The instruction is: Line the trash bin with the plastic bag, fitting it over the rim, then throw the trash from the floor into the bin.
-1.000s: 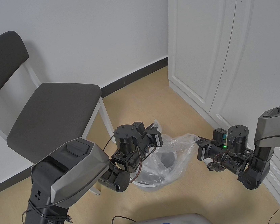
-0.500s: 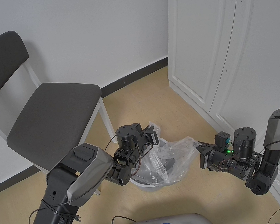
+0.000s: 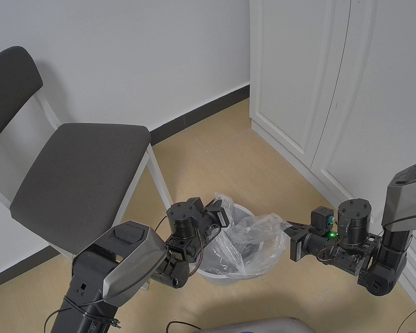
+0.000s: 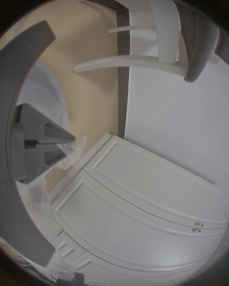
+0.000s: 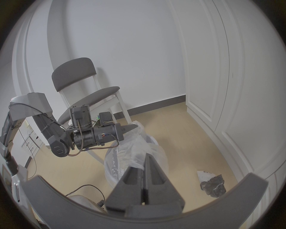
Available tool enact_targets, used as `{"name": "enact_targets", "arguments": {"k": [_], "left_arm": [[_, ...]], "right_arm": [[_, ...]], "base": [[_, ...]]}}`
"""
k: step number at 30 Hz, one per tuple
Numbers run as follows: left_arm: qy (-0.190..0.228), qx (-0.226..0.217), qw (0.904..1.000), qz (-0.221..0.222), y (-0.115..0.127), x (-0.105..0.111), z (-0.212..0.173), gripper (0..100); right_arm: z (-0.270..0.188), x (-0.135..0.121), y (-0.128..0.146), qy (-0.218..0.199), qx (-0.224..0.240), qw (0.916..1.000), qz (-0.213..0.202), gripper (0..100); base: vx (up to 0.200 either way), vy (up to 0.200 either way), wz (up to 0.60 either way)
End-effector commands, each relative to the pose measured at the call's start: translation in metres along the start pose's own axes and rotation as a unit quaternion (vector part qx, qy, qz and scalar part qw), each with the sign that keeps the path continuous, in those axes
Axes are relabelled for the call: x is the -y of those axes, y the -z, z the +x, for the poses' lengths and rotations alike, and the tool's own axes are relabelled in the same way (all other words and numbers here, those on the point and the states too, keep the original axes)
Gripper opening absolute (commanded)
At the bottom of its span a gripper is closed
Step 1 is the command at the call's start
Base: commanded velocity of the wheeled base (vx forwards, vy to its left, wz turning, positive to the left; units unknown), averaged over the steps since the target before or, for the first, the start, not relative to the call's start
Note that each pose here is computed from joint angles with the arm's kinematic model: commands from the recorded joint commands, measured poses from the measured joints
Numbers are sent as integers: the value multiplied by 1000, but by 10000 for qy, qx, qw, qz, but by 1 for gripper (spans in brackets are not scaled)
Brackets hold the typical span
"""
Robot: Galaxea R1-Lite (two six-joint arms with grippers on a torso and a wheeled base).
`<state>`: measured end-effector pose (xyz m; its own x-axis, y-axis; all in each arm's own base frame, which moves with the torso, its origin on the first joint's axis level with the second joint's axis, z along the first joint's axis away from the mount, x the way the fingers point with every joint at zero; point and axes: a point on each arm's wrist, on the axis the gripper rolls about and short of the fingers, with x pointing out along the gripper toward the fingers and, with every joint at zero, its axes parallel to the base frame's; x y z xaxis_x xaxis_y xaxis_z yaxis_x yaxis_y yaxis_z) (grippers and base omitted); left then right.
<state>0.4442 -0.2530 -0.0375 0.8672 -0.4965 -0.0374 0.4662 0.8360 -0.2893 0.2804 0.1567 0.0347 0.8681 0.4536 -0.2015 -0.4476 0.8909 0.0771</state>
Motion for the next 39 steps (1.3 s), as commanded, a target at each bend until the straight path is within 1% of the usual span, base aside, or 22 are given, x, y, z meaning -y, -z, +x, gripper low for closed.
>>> {"name": "enact_targets", "arguments": {"k": [1, 3, 4, 7, 10, 13, 14, 17, 19, 20, 23, 25, 28, 29, 32, 35, 36, 37, 39], "left_arm": [[-251, 71, 9997, -15, -10, -26, -22, 0], [-351, 190, 9992, -24, -18, -38, -34, 0], [-351, 190, 9992, -24, -18, -38, -34, 0], [-392, 341, 9986, -73, -27, -46, -48, 0], [-338, 402, 9985, -181, -32, -47, -57, 0], [-325, 414, 9984, -195, -33, -46, -65, 0], [-325, 414, 9984, -195, -33, -46, -65, 0], [-314, 323, 9988, -201, -34, -41, -73, 0], [-321, 252, 9990, -206, -32, -40, -76, 0], [-318, 211, 9991, -209, -30, -39, -77, 0], [-247, 107, 9995, -188, -24, -33, -78, 0], [-101, 60, 9998, -155, -21, -27, -74, 0], [155, -149, 9997, -130, -18, -18, -65, 0], [168, -209, 9996, -118, -19, -17, -61, 0], [169, -368, 9992, -49, -18, -13, -43, 0], [146, -454, 9989, 36, -15, -15, -23, 0], [146, -454, 9989, 36, -15, -15, -23, 0], [120, -525, 9985, 77, -12, -16, -12, 0], [96, -581, 9982, 82, -10, -16, -2, 0]], "right_arm": [[23, 0, 23, 31, -133, 9999, 102, 0], [34, 0, 29, 61, -106, 9996, 241, 0], [35, 0, 29, 68, -98, 9996, 256, 0], [52, 1, 30, 311, 123, 9981, 511, 0], [66, -1, 29, 507, 352, 9956, 700, 0], [80, -6, 30, 610, 564, 9918, 966, 0], [80, -6, 30, 610, 564, 9918, 966, 0], [103, -15, 31, 717, 944, 9816, 1496, 0], [112, -17, 33, 764, 1073, 9768, 1690, 0], [114, -17, 34, 788, 1096, 9759, 1717, 0], [114, -16, 37, 833, 1075, 9759, 1707, 0], [110, -16, 34, 834, 1050, 9766, 1680, 0], [92, -14, 29, 846, 859, 9812, 1506, 0], [87, -12, 28, 827, 794, 9830, 1437, 0], [71, -7, 18, 578, 634, 9894, 1171, 0], [55, 3, 8, 514, 562, 9920, 1002, 0], [55, 3, 8, 514, 562, 9920, 1002, 0], [46, 8, 4, 470, 518, 9933, 924, 0], [36, 12, 1, 363, 440, 9951, 810, 0]], "base": [[0, 0, 0], [0, 0, 0], [0, 0, 0], [0, 0, 0], [0, 0, 0], [0, 0, 0], [0, 0, 0], [0, 0, 0], [0, 0, 0], [0, 0, 0], [0, 0, 0], [0, 0, 0], [0, 0, 0], [0, 0, 0], [0, 0, 0], [0, 0, 0], [0, 0, 0], [0, 0, 0], [0, 0, 0]]}}
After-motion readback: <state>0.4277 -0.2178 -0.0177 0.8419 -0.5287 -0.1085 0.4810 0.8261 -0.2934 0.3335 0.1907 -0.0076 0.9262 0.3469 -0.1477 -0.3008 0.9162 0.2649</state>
